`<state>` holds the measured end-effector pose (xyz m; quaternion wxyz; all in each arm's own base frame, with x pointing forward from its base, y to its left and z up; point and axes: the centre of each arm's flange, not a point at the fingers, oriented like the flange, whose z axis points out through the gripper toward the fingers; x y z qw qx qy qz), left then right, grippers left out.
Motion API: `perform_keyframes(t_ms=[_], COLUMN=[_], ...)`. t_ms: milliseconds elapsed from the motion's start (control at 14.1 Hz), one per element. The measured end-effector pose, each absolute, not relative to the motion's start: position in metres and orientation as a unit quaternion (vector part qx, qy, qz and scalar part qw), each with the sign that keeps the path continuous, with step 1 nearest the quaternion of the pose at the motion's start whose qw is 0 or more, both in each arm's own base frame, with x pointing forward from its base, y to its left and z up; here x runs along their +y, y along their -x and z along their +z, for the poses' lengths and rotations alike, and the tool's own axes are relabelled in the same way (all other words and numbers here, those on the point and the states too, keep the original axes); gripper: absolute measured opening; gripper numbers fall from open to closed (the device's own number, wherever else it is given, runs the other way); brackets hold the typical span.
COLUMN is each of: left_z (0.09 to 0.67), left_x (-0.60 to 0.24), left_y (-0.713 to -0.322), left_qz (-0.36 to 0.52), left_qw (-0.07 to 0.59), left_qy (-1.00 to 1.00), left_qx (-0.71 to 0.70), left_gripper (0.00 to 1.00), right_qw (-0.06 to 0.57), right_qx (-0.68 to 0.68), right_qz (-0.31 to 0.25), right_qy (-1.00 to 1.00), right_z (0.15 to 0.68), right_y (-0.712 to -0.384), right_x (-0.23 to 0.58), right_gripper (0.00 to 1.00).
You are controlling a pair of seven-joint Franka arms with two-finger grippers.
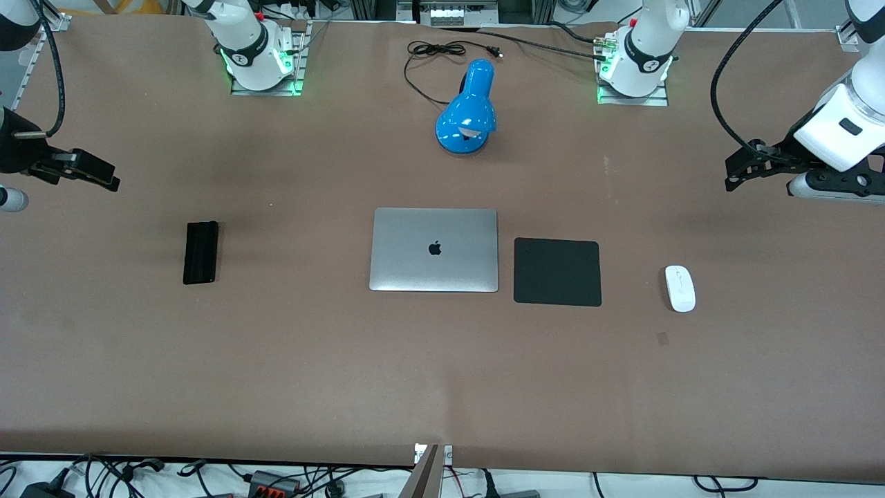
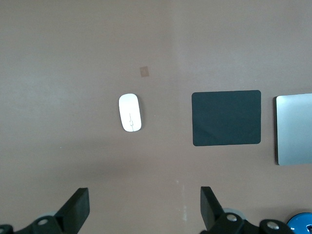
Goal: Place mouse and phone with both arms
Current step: 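Lower the right gripper to the black phone while the left gripper reaches the mouse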
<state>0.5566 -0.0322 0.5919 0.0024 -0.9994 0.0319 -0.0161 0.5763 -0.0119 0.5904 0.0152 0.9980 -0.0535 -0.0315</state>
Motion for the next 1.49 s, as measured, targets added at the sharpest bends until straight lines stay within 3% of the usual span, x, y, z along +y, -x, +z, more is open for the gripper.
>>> perform_keyframes(t_ms=[425, 708, 991, 1204, 1487], left_z=[0.591, 0.585, 0.56, 0.51, 0.429], left_x=[-0.033, -0.03, -0.021, -0.018, -0.009], left_y=[-0.557, -0.559, -0.571, -0.591, -0.636], left_qz=[-0.016, -0.007, 0.017, 0.055, 0.034], left_qw=[0.004, 0.005, 0.004, 0.001, -0.005], left_qy=[0.999, 0.999, 1.0, 0.998, 0.999], left_qx=[0.033, 0.031, 0.023, 0.022, 0.015], left_gripper=[1.0, 1.0, 1.0, 1.0, 1.0], right_qw=[0.015, 0.015, 0.014, 0.011, 0.007], right_qx=[-0.051, -0.044, -0.056, -0.048, 0.01], right_qz=[-0.039, -0.047, -0.043, -0.031, -0.007], right_qy=[-0.998, -0.998, -0.997, -0.998, -1.0], right_z=[0.582, 0.538, 0.432, 0.34, 0.25], right_y=[-0.577, -0.581, -0.582, -0.569, -0.542], right_x=[-0.012, -0.015, -0.033, -0.049, -0.056], right_gripper=[1.0, 1.0, 1.0, 1.0, 1.0])
